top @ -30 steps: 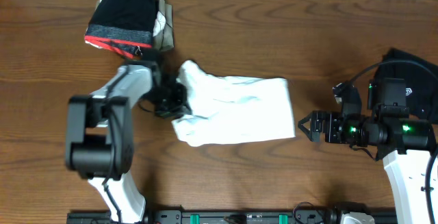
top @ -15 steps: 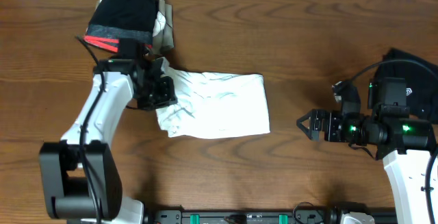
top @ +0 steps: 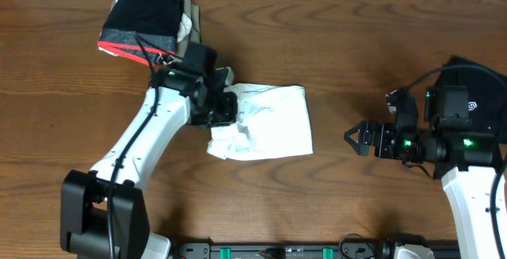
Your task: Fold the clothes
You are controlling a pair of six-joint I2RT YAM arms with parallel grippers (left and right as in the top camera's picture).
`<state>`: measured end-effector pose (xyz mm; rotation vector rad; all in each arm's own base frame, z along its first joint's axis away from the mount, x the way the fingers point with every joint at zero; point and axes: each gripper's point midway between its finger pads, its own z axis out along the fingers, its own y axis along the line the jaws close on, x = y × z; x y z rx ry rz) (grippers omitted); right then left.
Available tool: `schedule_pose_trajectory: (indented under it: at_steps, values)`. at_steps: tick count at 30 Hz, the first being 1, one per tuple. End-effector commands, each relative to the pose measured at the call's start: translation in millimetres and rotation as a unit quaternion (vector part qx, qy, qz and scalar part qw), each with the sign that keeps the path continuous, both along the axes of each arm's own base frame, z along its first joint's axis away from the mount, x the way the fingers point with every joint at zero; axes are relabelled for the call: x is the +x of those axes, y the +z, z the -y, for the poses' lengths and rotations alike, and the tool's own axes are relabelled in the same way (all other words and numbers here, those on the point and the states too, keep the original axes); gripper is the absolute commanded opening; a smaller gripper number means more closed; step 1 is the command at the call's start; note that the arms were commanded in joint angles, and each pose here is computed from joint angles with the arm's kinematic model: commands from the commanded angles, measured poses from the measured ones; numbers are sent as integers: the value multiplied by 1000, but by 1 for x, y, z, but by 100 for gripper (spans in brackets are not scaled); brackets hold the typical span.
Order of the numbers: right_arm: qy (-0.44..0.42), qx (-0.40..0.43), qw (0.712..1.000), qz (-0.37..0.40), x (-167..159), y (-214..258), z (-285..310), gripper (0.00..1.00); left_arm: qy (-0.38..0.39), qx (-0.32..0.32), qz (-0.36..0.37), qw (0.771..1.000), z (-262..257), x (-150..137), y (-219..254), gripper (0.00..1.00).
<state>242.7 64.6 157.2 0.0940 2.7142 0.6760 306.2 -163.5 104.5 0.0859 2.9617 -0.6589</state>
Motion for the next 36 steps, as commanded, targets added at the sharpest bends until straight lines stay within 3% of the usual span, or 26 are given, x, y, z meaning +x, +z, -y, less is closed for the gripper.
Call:
schedule_pose_trajectory:
  at_steps: [1, 12, 28, 36]
  values:
    - [-10, -1, 1000, -26, 3, -17, 3, 99, 16, 0, 36, 999, 9, 15, 26, 6]
    - [-7, 14, 996, -88, 20, -82, -15, 99, 10, -32, 88, 996, 42, 34, 57, 6]
    - [-31, -5, 997, -75, 63, -122, -43, 98, -29, -21, 106, 994, 82, 25, 49, 6]
    - [-38, 1, 995, -87, 74, -148, -49, 82, -44, -15, 116, 992, 93, 20, 48, 6]
